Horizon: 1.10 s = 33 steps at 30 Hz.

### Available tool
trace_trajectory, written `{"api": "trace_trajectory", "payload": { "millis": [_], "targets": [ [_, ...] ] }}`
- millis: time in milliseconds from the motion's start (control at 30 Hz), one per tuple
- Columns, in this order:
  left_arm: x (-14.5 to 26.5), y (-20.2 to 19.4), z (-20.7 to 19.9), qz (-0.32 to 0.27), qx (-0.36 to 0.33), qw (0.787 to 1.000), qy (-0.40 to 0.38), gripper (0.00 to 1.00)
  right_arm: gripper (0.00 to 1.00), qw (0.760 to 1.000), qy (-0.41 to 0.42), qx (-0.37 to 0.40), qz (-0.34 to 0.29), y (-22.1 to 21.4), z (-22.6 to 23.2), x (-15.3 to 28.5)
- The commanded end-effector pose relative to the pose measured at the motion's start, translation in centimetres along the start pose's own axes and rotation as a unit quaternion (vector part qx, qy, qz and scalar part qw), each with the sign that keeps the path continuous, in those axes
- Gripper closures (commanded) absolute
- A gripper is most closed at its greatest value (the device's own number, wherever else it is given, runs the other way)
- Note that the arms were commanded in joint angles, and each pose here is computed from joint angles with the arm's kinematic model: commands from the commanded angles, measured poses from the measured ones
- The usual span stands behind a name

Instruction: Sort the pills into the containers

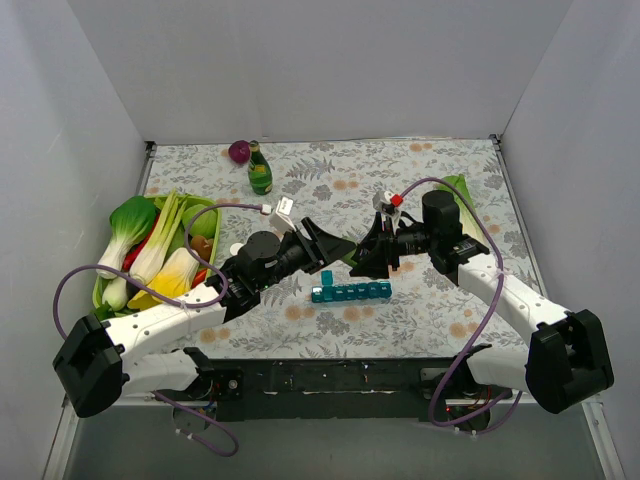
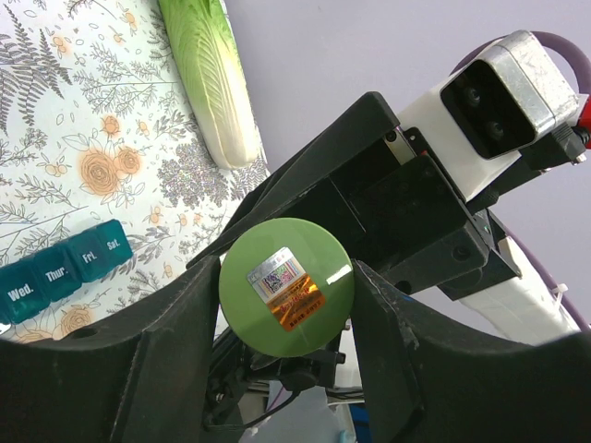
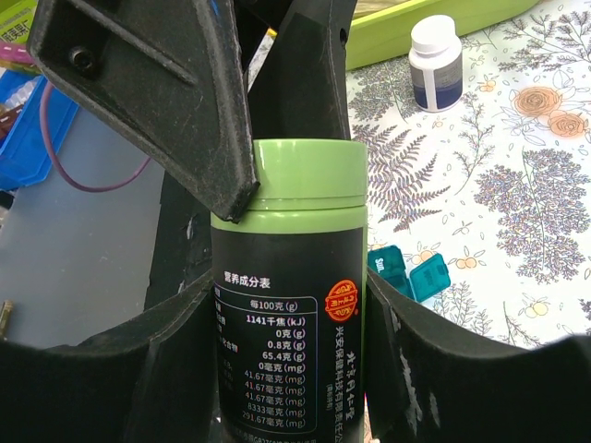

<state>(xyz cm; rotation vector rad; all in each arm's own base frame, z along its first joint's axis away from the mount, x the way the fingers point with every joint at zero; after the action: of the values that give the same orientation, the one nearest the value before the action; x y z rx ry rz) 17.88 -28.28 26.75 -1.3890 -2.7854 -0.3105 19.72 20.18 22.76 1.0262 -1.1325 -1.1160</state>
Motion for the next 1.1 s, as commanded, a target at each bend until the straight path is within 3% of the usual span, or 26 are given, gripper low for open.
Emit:
{"api": "trace_trajectory", "payload": {
  "millis": [0, 33, 67, 100, 333, 433, 533, 567, 667, 700, 800, 933, 1067],
  "targets": [
    [0.4, 0.3, -3.2, 0.003, -0.004, 0.998, -0.064, 0.98, 0.89, 0.999, 0.014, 0.039, -0.004, 1.0, 0.1, -0.1],
    [0.6, 0.2, -3.3, 0.005, -0.009, 0.998, -0.068, 0.88, 0.9, 0.999, 0.014, 0.043, -0.004, 1.1, 0.2, 0.0],
    [0.8, 0.2, -3.3, 0.006, -0.013, 0.998, -0.069, 0.66, 0.91, 0.999, 0.015, 0.048, -0.004, 1.2, 0.2, 0.1],
    [1.0, 0.3, -3.4, 0.003, -0.017, 0.997, -0.071, 0.56, 0.92, 0.998, 0.016, 0.053, -0.002, 1.2, 0.3, 0.1],
    [3.1, 0.8, -3.7, 0.003, -0.056, 0.995, -0.084, 0.11, 0.93, 0.997, 0.021, 0.075, -0.006, 1.5, 0.8, 0.4],
    [4.2, 1.1, -3.7, -0.003, -0.091, 0.993, -0.078, 0.05, 0.94, 0.996, 0.028, 0.082, -0.007, 1.5, 0.9, 0.7],
    [5.6, 1.3, -3.6, 0.004, -0.193, 0.978, -0.073, 0.05, 0.95, 0.993, 0.045, 0.109, -0.003, 1.4, 1.4, 1.1],
    [6.1, 1.2, -2.9, 0.024, -0.262, 0.962, -0.071, 0.05, 0.96, 0.992, 0.048, 0.118, -0.002, 1.4, 1.5, 1.2],
    [7.7, 0.7, -2.5, 0.065, -0.375, 0.919, -0.106, 0.04, 0.96, 0.989, 0.054, 0.134, 0.001, 1.1, 1.8, 1.3],
    [8.5, 0.0, -1.9, 0.101, -0.438, 0.882, -0.141, 0.04, 0.96, 0.989, 0.058, 0.136, -0.001, 1.0, 2.0, 1.3],
    [9.3, -1.0, -0.7, 0.143, -0.534, 0.806, -0.213, 0.03, 0.96, 0.987, 0.063, 0.145, -0.001, 0.8, 2.2, 1.4],
    [7.7, -1.2, -0.9, 0.166, -0.578, 0.762, -0.242, 0.02, 0.96, 0.984, 0.07, 0.165, 0.007, 0.8, 2.4, 1.2],
    [5.2, -1.2, -0.9, 0.192, -0.585, 0.75, -0.241, 0.02, 0.96, 0.98, 0.08, 0.181, 0.012, 0.4, 2.9, 0.9]
  ]
}}
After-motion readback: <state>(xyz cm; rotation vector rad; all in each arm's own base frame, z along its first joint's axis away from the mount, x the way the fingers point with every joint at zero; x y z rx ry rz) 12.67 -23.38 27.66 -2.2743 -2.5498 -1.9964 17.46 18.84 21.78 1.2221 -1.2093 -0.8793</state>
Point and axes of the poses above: each gripper's point midway between its finger pads, its own x axis back along the fingers, its own z axis along the line the jaws close on, y = z × x, the point moved 7 cm from there along x, back along the fingers, and after that the axes turned 14 degrees about x, right-handed, at the moved point
